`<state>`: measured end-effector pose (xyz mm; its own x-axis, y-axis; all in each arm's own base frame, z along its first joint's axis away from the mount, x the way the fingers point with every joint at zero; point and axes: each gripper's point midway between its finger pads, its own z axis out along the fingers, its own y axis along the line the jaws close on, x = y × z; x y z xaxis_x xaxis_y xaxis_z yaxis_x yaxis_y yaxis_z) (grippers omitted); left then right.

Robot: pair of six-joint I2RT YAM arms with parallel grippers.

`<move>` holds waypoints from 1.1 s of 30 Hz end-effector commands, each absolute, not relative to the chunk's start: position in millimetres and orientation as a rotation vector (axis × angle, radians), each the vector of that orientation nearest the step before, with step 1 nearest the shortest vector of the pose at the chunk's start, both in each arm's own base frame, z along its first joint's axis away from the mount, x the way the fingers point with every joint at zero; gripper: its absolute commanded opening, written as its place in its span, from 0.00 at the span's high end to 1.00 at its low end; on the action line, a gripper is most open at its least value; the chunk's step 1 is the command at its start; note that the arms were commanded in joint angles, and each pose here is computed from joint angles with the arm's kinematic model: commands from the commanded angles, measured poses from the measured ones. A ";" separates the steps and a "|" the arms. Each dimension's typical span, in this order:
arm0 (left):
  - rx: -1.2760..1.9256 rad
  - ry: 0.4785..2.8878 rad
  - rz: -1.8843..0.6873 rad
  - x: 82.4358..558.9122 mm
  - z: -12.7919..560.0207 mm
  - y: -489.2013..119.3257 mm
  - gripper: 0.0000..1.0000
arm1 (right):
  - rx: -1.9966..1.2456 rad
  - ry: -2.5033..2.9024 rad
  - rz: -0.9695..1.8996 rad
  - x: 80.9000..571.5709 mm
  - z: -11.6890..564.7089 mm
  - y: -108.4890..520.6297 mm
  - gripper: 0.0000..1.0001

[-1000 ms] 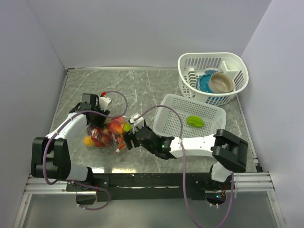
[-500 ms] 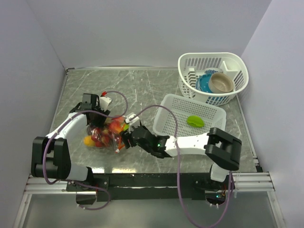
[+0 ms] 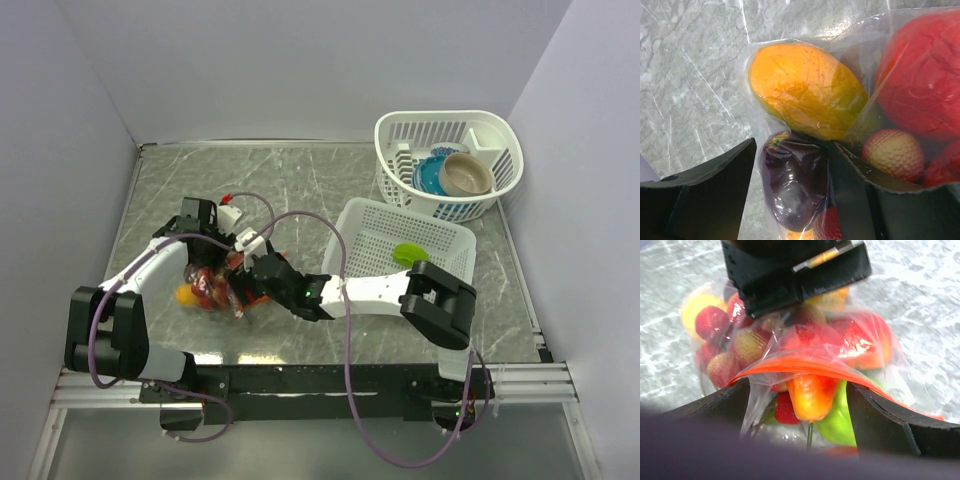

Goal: Open the zip-top bag and remove the fake food

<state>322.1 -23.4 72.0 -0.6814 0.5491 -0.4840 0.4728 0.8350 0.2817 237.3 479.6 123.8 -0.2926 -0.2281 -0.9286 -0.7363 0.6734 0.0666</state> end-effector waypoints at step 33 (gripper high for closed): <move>0.809 2.445 0.177 314.0 75.4 -29.7 0.35 | -0.792 1.817 0.591 252.8 106.0 509.0 0.32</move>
